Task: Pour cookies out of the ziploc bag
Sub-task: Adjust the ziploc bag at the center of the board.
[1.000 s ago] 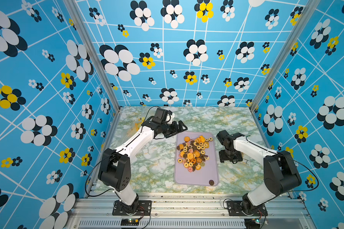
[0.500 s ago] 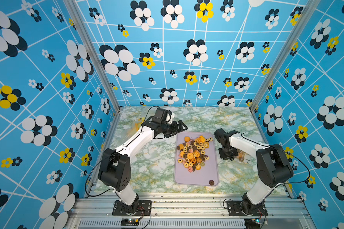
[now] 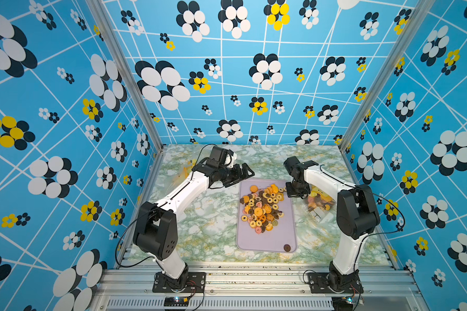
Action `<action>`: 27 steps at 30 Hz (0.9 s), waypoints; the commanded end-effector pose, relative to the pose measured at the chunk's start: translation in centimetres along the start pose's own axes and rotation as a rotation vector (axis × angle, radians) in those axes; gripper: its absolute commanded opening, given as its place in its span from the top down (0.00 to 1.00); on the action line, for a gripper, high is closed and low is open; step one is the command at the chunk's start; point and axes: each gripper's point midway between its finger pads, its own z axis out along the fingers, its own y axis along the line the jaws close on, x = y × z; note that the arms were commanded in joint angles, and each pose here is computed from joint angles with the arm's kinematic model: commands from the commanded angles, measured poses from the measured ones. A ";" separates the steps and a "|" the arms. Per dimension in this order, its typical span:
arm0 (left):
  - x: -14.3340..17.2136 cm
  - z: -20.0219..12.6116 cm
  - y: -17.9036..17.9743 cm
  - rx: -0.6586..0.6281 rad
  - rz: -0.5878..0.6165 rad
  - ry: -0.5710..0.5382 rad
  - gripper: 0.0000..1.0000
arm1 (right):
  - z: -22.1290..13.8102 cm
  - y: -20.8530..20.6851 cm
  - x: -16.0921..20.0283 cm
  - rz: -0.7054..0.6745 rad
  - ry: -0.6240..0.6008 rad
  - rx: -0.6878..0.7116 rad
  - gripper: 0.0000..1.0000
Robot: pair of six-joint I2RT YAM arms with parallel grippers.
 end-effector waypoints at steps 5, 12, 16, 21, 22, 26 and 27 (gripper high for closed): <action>-0.4 -0.9 -0.3 0.012 0.007 -0.027 0.00 | -2.1 0.2 1.5 0.005 0.027 -0.064 0.46; -0.3 -0.2 0.1 0.012 0.001 -0.010 0.00 | -2.6 0.7 5.5 -0.002 0.046 -0.177 0.42; -0.5 -0.1 -0.3 0.020 0.003 -0.014 0.00 | -1.6 0.4 6.6 -0.006 0.057 -0.164 0.42; -0.4 -0.1 -0.4 0.019 0.006 -0.010 0.00 | -0.2 0.1 7.3 -0.021 0.089 -0.131 0.48; -0.4 -0.1 -0.4 0.017 0.006 -0.009 0.00 | 0.0 -0.1 7.3 -0.022 0.090 -0.120 0.48; -0.3 -0.1 -0.3 0.014 0.004 -0.009 0.00 | 0.6 -0.3 7.2 -0.032 0.094 -0.097 0.52; -0.4 -0.2 -0.3 0.015 0.003 -0.011 0.00 | 0.8 -0.3 7.2 -0.033 0.095 -0.095 0.52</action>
